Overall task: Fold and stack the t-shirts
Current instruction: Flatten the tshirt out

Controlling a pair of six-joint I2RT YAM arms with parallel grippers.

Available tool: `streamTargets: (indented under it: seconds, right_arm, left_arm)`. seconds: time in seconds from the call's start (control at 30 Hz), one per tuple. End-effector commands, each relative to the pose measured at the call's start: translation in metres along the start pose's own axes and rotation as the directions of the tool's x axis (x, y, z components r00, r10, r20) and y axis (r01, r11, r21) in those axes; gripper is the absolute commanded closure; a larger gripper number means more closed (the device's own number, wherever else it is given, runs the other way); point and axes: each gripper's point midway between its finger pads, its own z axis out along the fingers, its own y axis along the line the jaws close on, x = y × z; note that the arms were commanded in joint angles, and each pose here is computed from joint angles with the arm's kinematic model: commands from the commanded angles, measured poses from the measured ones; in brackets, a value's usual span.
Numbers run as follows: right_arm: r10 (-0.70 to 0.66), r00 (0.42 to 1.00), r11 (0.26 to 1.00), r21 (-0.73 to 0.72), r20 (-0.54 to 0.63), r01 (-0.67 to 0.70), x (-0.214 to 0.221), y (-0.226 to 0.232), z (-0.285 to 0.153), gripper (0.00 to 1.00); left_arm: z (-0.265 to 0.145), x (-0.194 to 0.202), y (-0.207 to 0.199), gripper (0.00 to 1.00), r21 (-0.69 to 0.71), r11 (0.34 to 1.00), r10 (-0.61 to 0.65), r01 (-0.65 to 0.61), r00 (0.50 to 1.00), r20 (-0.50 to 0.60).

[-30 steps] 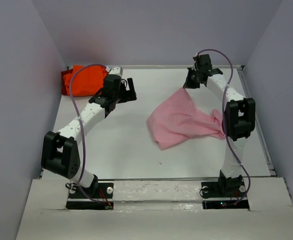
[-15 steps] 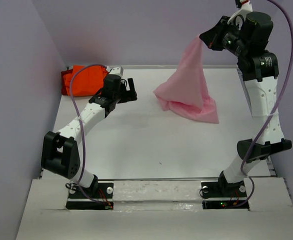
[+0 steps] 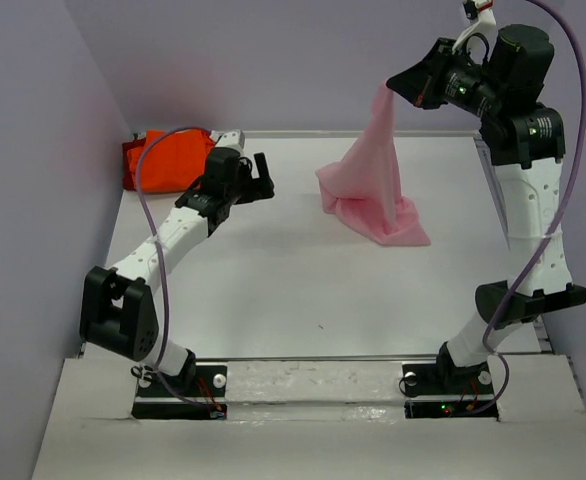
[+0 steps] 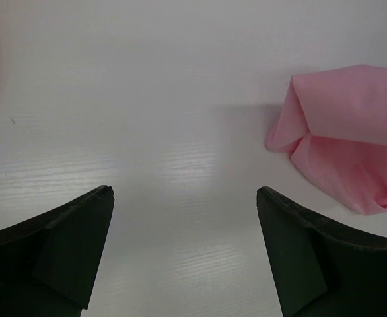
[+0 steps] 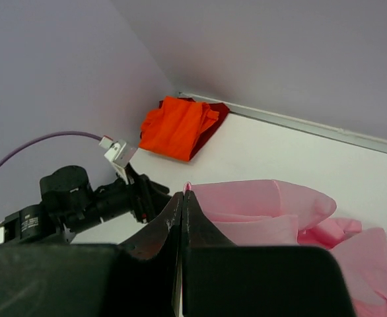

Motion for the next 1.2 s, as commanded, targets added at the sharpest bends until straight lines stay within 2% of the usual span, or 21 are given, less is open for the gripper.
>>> streamTargets:
  seconds: [0.0,0.07,0.1,0.17,0.2,0.4,0.67,0.93,1.03,1.07,1.1,1.13,1.17]
  right_arm:
    - [-0.079,0.995,0.969,-0.230,0.068,0.093,-0.017,0.070,-0.040,1.00]
    - [-0.079,0.997,0.964,-0.252,0.017,0.080,0.004,0.070,-0.035,1.00]
    - [-0.066,0.996,0.971,-0.233,-0.054,0.052,0.035,0.058,-0.018,1.00]
    - [-0.092,0.992,0.975,-0.210,-0.090,0.071,0.062,0.051,-0.011,1.00]
    - [-0.063,0.985,0.988,-0.150,-0.158,0.039,0.097,0.031,0.003,1.00]
    - [-0.074,0.933,0.988,-0.151,-0.351,0.021,0.205,0.034,0.044,1.00]
    - [-0.071,0.828,0.991,-0.136,-0.556,-0.006,0.333,0.034,0.080,1.00]
    - [-0.088,0.672,0.990,-0.139,-0.735,-0.023,0.468,0.042,0.102,1.00]
    - [-0.086,0.663,0.993,-0.114,-0.744,0.000,0.484,0.038,0.112,1.00]
    - [-0.068,0.657,0.996,-0.085,-0.751,0.006,0.488,0.032,0.114,0.98]
    - [-0.069,0.674,0.998,-0.055,-0.735,0.042,0.484,0.026,0.119,0.85]
    - [-0.076,0.690,0.997,-0.045,-0.719,0.063,0.476,0.024,0.121,0.63]
    - [-0.079,0.705,0.996,-0.029,-0.705,0.082,0.468,0.022,0.122,0.57]
  left_arm:
    - [-0.027,-0.043,-0.011,0.01,0.047,0.999,-0.028,0.021,0.989,0.148]
    - [-0.034,-0.048,-0.008,0.01,0.033,0.999,-0.028,0.023,0.985,0.172]
    - [-0.041,-0.056,-0.008,0.01,0.030,0.999,-0.033,0.028,0.979,0.199]
    - [-0.050,-0.068,-0.005,0.01,0.011,0.999,-0.036,0.034,0.966,0.257]
    - [-0.051,-0.069,-0.002,0.01,-0.002,0.999,-0.038,0.040,0.963,0.268]
    - [-0.055,-0.075,0.011,0.01,-0.056,0.996,-0.044,0.063,0.955,0.292]
    - [-0.053,-0.083,0.032,0.01,-0.101,0.989,-0.073,0.109,0.949,0.306]
    - [-0.043,-0.073,0.034,0.01,-0.105,0.989,-0.076,0.105,0.965,0.250]
    - [-0.040,-0.069,0.033,0.01,-0.098,0.990,-0.075,0.101,0.969,0.235]
    - [-0.039,-0.068,0.033,0.01,-0.099,0.990,-0.072,0.097,0.971,0.228]
    - [-0.038,-0.068,0.032,0.01,-0.092,0.991,-0.071,0.094,0.972,0.224]
    - [-0.038,-0.067,0.029,0.01,-0.079,0.993,-0.070,0.089,0.973,0.218]
    - [-0.038,-0.066,0.029,0.01,-0.078,0.993,-0.071,0.090,0.975,0.213]
